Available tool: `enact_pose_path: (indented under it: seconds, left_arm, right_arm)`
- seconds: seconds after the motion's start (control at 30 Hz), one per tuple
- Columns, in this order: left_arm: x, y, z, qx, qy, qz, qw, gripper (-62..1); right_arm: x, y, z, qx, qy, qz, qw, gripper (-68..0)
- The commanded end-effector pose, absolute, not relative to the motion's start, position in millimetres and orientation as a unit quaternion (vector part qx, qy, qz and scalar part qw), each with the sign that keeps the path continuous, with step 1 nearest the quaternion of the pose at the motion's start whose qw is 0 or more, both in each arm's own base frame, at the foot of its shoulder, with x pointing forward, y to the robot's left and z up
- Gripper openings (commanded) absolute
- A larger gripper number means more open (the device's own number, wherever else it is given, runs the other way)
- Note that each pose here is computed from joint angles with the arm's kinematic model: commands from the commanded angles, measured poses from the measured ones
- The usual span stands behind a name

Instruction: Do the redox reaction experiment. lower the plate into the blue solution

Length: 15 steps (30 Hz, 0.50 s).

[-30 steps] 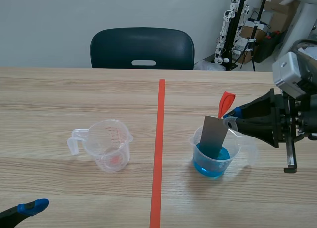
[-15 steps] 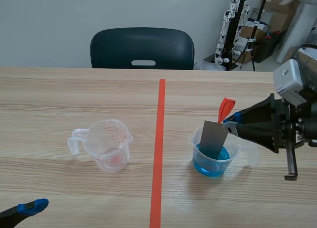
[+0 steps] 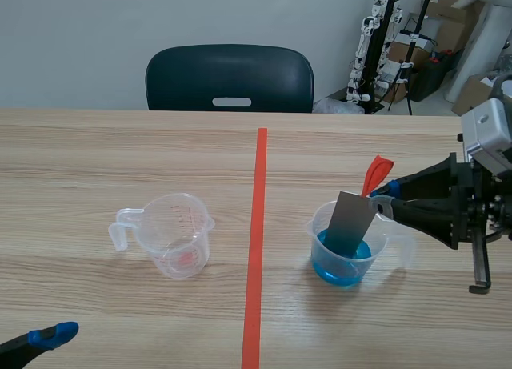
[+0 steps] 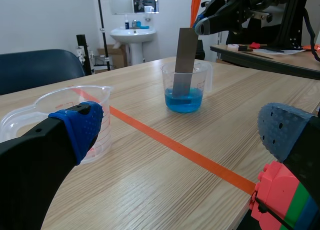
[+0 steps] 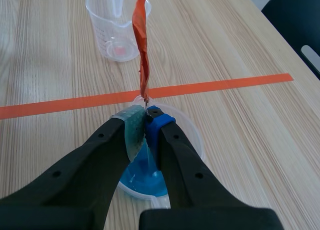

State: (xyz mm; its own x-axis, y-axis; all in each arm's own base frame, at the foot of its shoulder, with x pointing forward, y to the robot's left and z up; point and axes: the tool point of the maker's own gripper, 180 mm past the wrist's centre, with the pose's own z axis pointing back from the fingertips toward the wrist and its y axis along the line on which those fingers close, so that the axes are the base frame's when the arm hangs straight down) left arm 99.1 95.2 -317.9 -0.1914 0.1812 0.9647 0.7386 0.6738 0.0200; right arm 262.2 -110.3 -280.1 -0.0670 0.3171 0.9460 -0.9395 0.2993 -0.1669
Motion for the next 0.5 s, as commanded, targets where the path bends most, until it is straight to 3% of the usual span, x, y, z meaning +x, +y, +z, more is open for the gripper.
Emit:
enact_pose_path:
  seconds: [0.0,0.47]
  left_arm:
    - [98.9,95.4,-307.5,-0.32,-0.746,-0.242,0.532,1.4]
    - [98.9,95.4,-307.5,-0.32,-0.746,-0.242,0.532,1.4]
  right_arm:
    - [268.4,-111.2,-268.8,0.297,-0.538,0.507,0.604,-66.7]
    - [261.1,-113.9,-277.8,0.296,-0.539,0.51,0.601,-66.7]
